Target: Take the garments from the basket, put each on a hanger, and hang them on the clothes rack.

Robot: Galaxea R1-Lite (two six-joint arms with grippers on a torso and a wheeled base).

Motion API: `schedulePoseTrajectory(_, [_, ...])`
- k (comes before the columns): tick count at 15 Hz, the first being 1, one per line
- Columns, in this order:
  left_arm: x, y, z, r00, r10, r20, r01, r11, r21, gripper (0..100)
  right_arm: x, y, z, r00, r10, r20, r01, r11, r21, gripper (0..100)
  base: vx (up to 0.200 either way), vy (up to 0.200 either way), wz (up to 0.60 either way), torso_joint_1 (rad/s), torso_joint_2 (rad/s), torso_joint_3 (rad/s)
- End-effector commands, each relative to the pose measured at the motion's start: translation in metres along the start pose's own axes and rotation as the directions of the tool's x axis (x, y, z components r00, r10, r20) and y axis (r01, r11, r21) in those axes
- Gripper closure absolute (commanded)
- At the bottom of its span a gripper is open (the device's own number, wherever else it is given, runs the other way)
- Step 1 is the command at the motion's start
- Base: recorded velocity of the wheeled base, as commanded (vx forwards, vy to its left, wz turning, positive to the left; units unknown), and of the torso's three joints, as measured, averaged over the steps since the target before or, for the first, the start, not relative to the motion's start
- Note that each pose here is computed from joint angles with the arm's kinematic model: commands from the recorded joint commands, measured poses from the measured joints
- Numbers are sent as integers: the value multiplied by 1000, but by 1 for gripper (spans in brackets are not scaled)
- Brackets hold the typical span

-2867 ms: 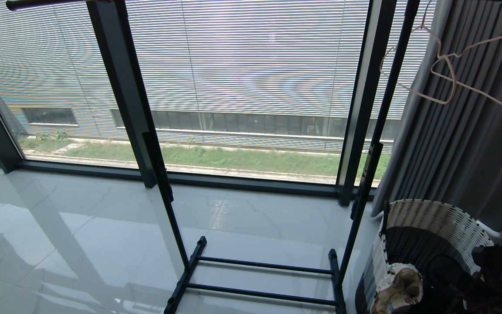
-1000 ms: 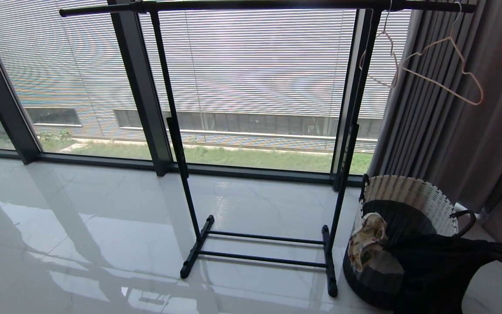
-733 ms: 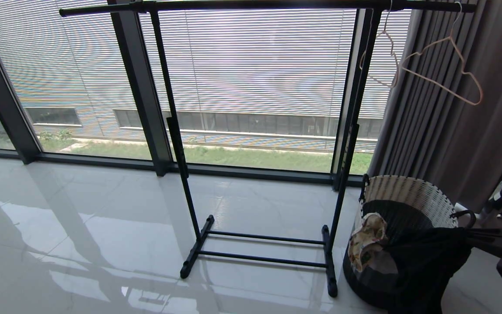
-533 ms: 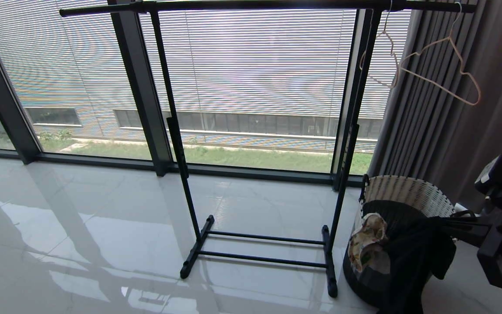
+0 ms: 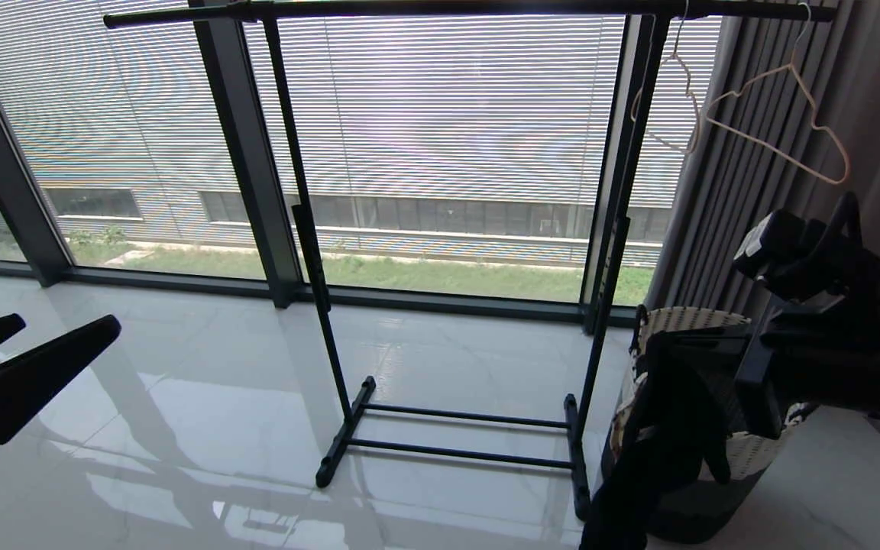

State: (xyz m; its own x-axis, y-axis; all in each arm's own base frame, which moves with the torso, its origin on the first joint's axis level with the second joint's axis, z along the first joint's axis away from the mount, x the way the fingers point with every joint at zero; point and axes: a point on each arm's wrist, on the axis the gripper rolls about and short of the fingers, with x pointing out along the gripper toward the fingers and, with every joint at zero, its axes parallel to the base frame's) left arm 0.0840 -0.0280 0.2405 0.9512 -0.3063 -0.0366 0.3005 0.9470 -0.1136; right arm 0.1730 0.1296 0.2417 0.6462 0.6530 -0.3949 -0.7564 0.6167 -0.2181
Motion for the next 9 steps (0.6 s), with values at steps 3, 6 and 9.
schedulePoseTrajectory(3, [120,-100,-25,863,-374,-339,392,920,-17,0,16,3,11,998,42,45,-44,998,43,100,0,0,0,0,0,0])
schedulePoseTrajectory(6, [142,-149,-71,755,-461,-465,510,860,-25,0,16,7,14,992,100,81,-105,993,61,100,0,0,0,0,0,0])
schedulePoseTrajectory(9, [158,-169,-92,646,-566,-512,616,783,-88,0,13,12,17,986,134,98,-139,989,50,100,0,0,0,0,0,0])
